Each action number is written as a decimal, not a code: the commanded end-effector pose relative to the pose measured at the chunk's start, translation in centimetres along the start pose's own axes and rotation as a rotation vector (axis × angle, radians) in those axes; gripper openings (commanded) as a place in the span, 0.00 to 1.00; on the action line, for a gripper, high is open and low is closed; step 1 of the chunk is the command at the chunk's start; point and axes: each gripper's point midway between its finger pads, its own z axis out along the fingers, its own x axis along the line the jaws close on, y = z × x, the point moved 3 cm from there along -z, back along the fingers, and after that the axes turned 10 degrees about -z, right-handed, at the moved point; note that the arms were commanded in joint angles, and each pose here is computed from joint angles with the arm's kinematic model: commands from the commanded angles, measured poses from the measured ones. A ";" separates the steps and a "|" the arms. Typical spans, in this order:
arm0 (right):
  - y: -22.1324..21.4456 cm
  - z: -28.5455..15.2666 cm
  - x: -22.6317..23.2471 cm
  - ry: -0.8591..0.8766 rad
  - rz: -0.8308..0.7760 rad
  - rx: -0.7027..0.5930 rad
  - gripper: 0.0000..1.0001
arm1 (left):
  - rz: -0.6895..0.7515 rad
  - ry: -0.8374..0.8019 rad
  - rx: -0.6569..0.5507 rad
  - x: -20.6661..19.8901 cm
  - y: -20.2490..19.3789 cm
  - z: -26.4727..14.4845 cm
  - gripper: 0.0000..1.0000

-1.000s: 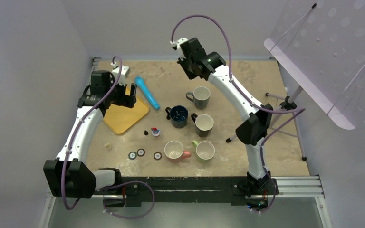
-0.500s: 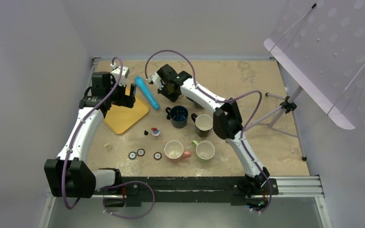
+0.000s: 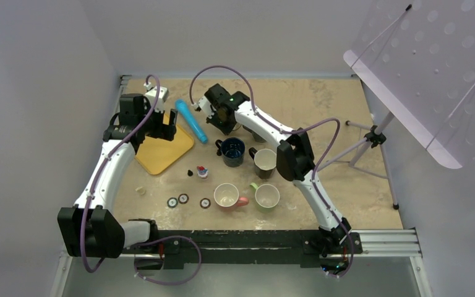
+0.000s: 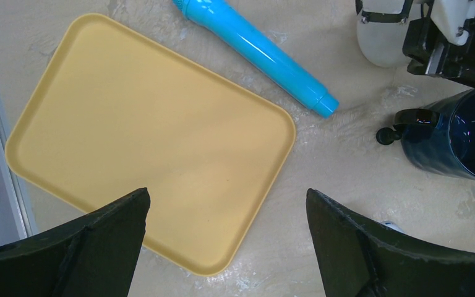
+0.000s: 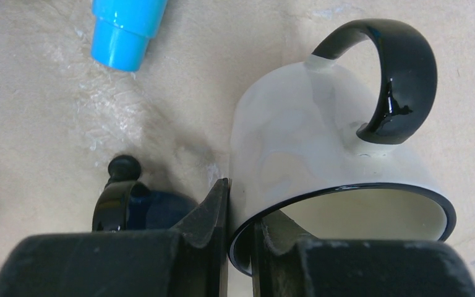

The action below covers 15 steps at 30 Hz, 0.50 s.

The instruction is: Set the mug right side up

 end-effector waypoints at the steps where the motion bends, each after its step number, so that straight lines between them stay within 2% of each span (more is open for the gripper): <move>1: 1.3 -6.4 -1.7 -0.057 0.063 -0.044 0.00 | 0.000 -0.013 -0.050 -0.1 1.0 -0.4 1.00; 5: 0.8 -7.3 -1.2 -0.044 0.052 -0.049 0.00 | 0.000 -0.014 -0.052 -0.1 1.1 -0.4 1.00; 7: 1.4 -6.3 -1.1 -0.022 0.033 -0.087 0.00 | 0.000 -0.015 -0.052 -0.1 1.1 -0.3 1.00; 12: 0.9 -3.9 -1.6 -0.036 0.033 -0.016 0.00 | -0.003 -0.016 -0.044 -0.1 0.9 -0.3 1.00; 15: 1.0 -3.3 -1.8 -0.055 0.026 -0.026 0.00 | -0.005 -0.019 -0.048 -0.2 1.0 -0.2 1.00</move>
